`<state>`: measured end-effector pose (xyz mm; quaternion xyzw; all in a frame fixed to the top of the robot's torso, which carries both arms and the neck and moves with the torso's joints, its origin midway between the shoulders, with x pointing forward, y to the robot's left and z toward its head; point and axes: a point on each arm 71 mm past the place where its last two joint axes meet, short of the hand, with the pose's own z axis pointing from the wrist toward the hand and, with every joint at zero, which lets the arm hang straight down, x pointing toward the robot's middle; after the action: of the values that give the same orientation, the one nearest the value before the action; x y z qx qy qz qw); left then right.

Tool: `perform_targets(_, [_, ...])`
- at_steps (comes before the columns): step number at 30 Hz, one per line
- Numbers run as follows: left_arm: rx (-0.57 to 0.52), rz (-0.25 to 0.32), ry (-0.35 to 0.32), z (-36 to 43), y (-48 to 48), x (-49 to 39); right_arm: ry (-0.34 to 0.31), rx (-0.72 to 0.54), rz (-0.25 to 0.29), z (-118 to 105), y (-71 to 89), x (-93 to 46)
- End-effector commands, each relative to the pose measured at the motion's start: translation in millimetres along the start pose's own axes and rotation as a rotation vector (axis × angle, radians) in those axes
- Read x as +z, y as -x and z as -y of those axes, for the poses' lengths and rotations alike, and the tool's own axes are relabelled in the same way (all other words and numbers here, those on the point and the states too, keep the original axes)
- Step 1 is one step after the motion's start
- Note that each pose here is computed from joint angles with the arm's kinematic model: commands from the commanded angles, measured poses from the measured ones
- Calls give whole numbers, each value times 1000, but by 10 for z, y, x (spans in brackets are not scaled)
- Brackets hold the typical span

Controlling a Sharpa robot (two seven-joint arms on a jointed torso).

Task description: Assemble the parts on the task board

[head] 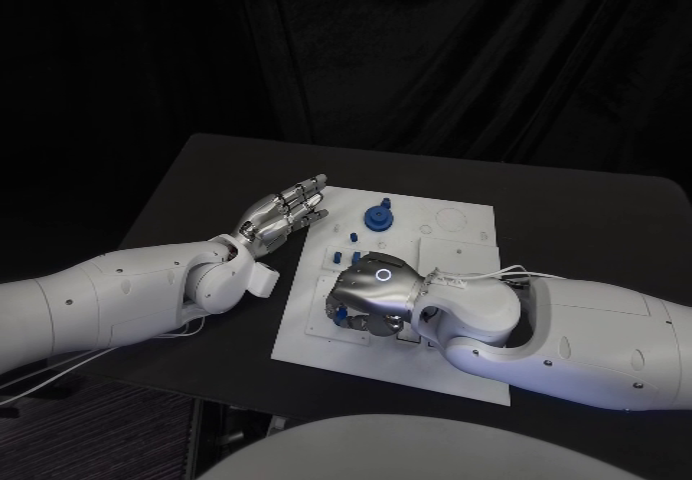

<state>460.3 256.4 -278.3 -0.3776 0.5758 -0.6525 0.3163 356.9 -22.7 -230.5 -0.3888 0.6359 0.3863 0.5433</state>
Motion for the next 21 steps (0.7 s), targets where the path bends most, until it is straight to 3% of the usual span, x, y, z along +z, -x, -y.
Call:
perform_targets(1, [-15, -10, -12, 2, -20, 6, 6, -12, -19, -10, -22, -7])
perform_targets(21, [-18, -14, -8, -12, -24, 14, -8, -6, -47, 19, -122, 20])
